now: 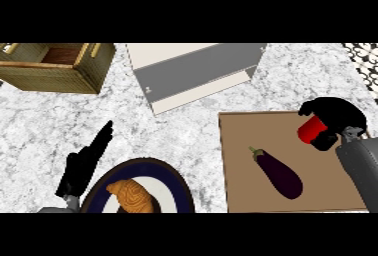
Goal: Pick the can from the tray and place it in the tiered shelf
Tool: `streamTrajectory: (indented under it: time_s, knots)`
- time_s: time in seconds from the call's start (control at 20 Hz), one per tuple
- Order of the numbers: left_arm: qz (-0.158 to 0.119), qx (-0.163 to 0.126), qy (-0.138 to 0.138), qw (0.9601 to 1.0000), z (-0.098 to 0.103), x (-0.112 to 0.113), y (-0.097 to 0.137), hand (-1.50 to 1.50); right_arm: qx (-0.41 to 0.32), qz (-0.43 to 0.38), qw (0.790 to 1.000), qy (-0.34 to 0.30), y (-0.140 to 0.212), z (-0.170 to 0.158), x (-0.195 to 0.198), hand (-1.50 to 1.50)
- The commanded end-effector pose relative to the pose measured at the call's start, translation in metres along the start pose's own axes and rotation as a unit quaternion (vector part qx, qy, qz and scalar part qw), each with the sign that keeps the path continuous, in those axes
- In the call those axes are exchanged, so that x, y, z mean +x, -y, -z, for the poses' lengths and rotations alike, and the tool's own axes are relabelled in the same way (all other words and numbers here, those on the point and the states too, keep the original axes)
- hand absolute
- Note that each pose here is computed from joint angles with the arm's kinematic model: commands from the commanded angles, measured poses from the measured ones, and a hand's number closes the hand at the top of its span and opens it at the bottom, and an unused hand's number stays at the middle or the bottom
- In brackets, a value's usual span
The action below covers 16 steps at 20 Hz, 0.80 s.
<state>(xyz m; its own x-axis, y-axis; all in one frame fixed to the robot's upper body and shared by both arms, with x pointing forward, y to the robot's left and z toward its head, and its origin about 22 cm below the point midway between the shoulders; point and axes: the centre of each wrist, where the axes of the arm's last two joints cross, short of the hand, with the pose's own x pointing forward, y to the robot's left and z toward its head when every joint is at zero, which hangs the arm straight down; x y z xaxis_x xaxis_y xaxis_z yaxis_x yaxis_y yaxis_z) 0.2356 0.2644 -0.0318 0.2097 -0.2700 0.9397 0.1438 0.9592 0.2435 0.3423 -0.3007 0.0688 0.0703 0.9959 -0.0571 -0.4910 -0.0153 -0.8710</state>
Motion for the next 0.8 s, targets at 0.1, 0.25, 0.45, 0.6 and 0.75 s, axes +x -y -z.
streamTrajectory:
  time_s: [0.1, 0.25, 0.45, 0.6, 0.75]
  knots:
    - [0.001, -0.010, -0.007, 0.9999, 0.000, 0.002, -0.005, 0.00, 0.003, 0.012, 0.999, 0.045, -0.016, 0.017, -0.003, 1.50]
    - [-0.006, 0.000, -0.009, 0.9999, 0.004, -0.001, 0.015, 0.00, -0.022, 0.008, 0.999, 0.043, -0.026, 0.006, 0.024, 1.50]
    - [-0.009, -0.006, -0.005, 0.9999, 0.013, 0.015, 0.009, 0.00, -0.066, -0.005, 0.997, 0.032, -0.025, 0.016, -0.004, 1.50]
    - [0.001, -0.007, -0.006, 1.0000, 0.002, 0.010, -0.019, 0.00, -0.095, 0.009, 0.995, 0.027, 0.005, 0.007, 0.002, 1.50]
    - [0.001, 0.002, -0.005, 1.0000, 0.001, -0.010, -0.014, 0.00, -0.106, 0.049, 0.992, 0.038, -0.008, -0.023, 0.030, 1.50]
